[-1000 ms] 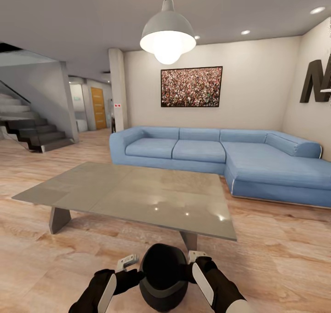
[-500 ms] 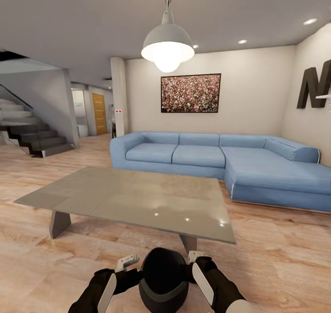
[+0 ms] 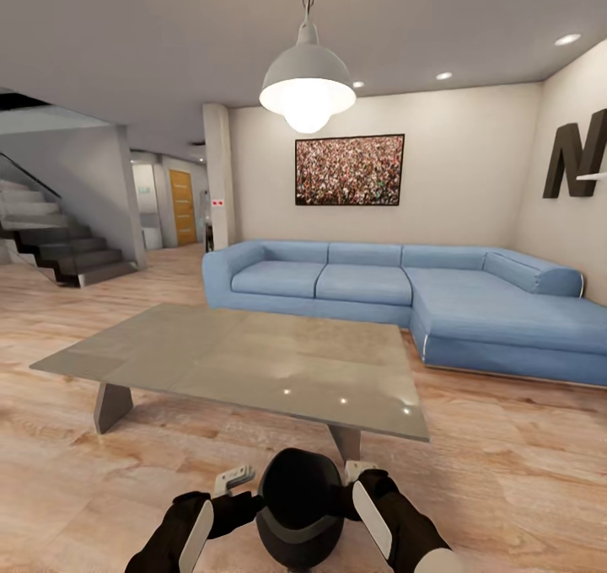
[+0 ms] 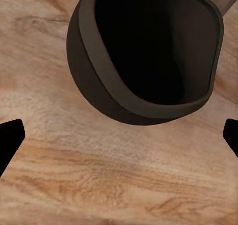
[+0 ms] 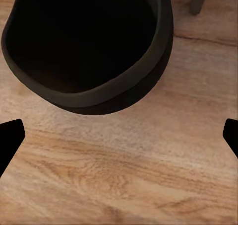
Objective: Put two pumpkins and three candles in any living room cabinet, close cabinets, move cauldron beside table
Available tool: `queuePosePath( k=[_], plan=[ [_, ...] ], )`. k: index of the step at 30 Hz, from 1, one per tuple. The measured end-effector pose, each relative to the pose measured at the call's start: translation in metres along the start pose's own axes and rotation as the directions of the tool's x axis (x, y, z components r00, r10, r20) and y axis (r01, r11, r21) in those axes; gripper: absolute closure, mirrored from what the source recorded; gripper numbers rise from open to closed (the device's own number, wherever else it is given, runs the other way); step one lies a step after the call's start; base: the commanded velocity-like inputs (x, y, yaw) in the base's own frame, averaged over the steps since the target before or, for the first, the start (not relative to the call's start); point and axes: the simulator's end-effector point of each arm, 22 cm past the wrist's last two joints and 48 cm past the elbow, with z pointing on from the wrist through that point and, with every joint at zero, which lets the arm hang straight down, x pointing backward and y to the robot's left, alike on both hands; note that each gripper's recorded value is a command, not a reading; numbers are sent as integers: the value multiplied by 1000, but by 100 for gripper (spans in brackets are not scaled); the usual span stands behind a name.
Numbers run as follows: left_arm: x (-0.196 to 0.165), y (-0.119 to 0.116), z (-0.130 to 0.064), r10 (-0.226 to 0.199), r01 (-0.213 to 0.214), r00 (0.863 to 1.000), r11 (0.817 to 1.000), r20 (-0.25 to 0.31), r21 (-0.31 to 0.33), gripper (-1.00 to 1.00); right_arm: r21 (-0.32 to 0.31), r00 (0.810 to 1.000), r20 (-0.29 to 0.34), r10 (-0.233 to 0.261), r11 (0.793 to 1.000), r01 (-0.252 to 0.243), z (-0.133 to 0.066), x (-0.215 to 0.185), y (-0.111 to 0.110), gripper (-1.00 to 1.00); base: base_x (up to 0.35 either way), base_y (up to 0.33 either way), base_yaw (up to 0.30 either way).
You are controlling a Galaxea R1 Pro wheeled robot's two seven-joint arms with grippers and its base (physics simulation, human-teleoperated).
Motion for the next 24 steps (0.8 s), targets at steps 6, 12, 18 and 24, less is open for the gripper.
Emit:
queuePosePath(
  k=[6, 12, 18, 24],
  plan=[
    [3, 2, 3, -3, 3, 1000, 1000, -9, -3, -100, 1, 1000, -12, 1, 1000, -1, 3, 4, -1, -100, 0, 0, 0],
    [7, 4, 6, -6, 5, 1000, 1000, -18, -5, -100, 2, 1000, -22, 3, 1000, -3, 7, 8, -2, -100, 0, 0, 0],
    [11, 6, 8, -8, 8, 1000, 1000, -27, -9, -100, 3, 999, -32, 5, 1000, -5, 10, 11, -3, -100, 0, 0, 0],
    [14, 8, 11, -11, 10, 999, 1000, -36, -11, -100, 3, 999, -42, 7, 1000, -7, 13, 15, -4, -100, 0, 0, 0]
  ],
)
